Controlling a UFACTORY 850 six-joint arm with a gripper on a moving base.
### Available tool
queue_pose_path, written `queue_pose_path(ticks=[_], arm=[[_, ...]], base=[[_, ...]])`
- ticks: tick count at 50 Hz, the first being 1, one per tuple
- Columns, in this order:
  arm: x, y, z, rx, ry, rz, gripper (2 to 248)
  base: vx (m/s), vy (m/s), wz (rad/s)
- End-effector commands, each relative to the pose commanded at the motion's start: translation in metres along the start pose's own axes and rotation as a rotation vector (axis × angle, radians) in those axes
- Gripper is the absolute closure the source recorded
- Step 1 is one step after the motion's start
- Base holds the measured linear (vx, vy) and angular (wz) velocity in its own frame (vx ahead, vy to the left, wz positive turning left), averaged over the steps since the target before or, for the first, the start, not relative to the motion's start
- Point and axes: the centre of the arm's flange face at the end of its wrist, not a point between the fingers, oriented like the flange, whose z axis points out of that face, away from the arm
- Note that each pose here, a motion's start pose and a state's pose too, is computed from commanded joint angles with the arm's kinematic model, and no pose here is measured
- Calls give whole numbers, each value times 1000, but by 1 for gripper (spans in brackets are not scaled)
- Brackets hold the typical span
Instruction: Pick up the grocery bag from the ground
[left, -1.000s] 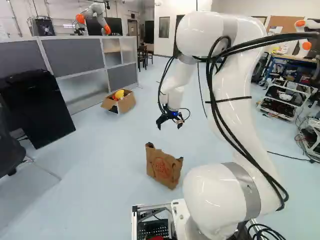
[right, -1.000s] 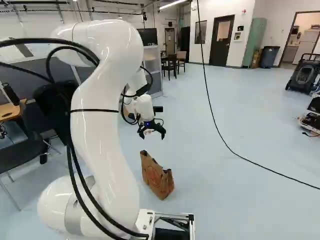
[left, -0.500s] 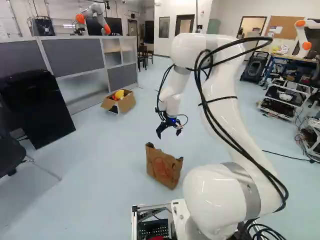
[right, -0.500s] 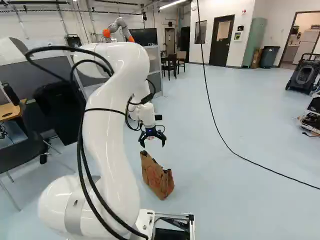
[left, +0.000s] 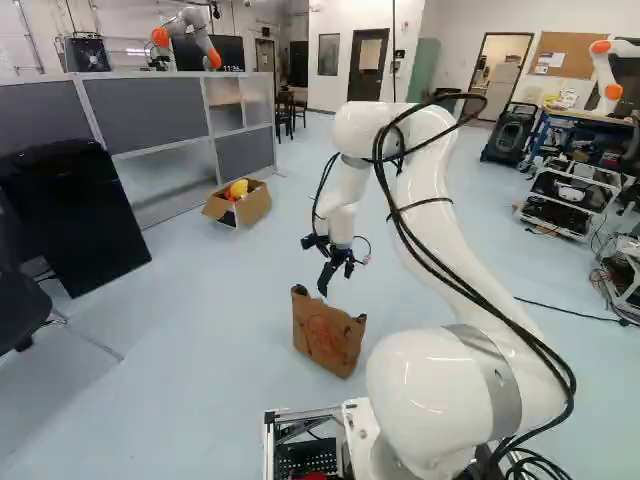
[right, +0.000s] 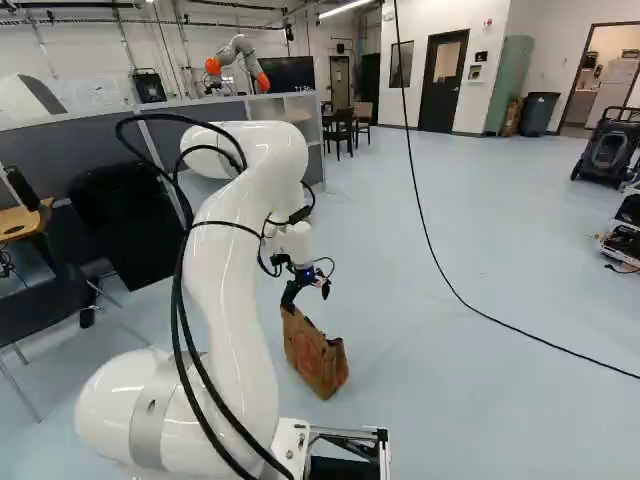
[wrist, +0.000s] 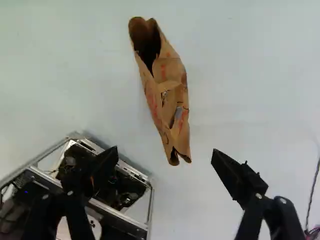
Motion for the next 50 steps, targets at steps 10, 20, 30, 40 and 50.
queue_pose_path(ticks=[10,20,30,40,50], arm=[[4,3,29,17,-14,-210,3],[7,6,58,34,-24,-409,3],[9,9,87,48,-32,-456,3],[11,11,116,60,-39,-461,3],[13,12,145,69,-46,-461,3]], base=[[0,0,0],[0,0,0],[0,0,0],[0,0,0],[0,0,0]])
